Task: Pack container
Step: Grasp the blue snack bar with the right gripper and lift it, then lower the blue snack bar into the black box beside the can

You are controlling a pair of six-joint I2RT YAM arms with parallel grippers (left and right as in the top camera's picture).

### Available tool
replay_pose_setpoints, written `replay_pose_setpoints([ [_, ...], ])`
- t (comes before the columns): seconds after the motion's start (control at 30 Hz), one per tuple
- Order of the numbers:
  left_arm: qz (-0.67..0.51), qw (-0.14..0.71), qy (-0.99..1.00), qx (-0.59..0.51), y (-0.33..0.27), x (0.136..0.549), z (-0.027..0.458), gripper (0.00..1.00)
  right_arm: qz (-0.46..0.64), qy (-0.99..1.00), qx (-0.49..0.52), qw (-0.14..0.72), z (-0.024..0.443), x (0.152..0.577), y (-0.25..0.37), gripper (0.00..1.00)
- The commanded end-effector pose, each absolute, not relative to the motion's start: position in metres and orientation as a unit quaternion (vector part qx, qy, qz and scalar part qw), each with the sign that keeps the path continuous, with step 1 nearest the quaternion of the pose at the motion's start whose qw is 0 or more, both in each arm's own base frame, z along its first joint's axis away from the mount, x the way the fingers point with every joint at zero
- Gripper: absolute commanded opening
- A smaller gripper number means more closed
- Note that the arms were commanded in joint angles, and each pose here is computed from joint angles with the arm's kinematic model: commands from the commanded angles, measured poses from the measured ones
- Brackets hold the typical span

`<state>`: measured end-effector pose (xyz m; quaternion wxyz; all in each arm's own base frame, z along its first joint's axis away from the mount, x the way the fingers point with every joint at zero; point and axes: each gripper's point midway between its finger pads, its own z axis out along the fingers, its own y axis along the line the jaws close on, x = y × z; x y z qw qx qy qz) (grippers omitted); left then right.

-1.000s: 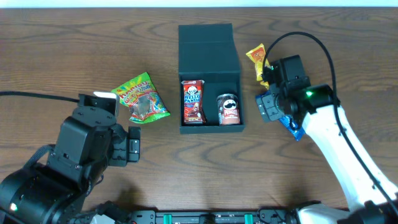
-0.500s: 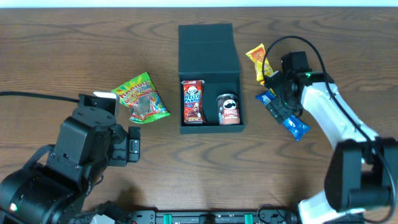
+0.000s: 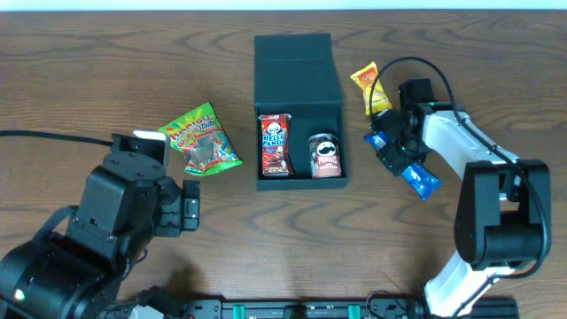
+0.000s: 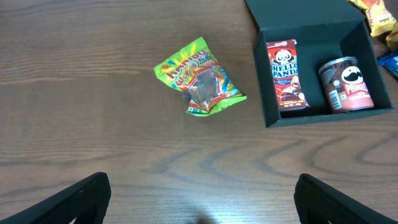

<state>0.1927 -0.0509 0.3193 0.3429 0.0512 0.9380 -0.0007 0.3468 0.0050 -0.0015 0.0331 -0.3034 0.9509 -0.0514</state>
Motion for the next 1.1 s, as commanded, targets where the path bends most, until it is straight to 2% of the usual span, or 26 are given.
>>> replay_pose_setpoints([
  [0.0,0.006,0.344,0.937,0.057,-0.048,0.192,0.320,0.95,-0.041,0.950,-0.309,0.023,-0.010,0.343,0.006,0.67],
  [0.1,0.006,0.344,0.937,0.057,-0.048,0.192,0.320,0.95,-0.041,0.952,-0.302,0.024,-0.010,0.343,0.006,0.60],
  [0.27,0.006,0.344,0.937,0.057,-0.048,0.192,0.320,0.95,-0.038,0.964,-0.263,0.031,-0.010,0.346,0.008,0.58],
  [0.33,0.006,0.344,0.937,0.057,-0.048,0.192,0.320,0.95,-0.036,0.969,-0.243,0.035,-0.010,0.347,0.009,0.40],
  [0.37,0.006,0.344,0.937,0.057,-0.048,0.192,0.320,0.95,-0.034,0.971,-0.234,0.036,-0.010,0.347,0.009,0.35],
  [0.47,0.006,0.344,0.937,0.057,-0.048,0.192,0.320,0.95,-0.026,0.978,-0.203,0.038,-0.010,0.347,0.012,0.32],
  [0.5,0.006,0.344,0.937,0.057,-0.048,0.192,0.320,0.95,-0.023,0.980,-0.195,0.039,-0.010,0.347,0.013,0.28],
  [0.73,0.006,0.344,0.937,0.057,-0.048,0.192,0.320,0.95,0.034,0.987,-0.148,0.043,-0.009,0.345,0.032,0.27],
  [0.83,0.006,0.344,0.937,0.057,-0.048,0.192,0.320,0.95,0.068,0.989,-0.122,0.040,-0.008,0.342,0.043,0.15],
  [1.07,0.006,0.344,0.937,0.057,-0.048,0.192,0.320,0.95,0.176,0.980,-0.080,0.039,0.001,0.340,0.078,0.13],
])
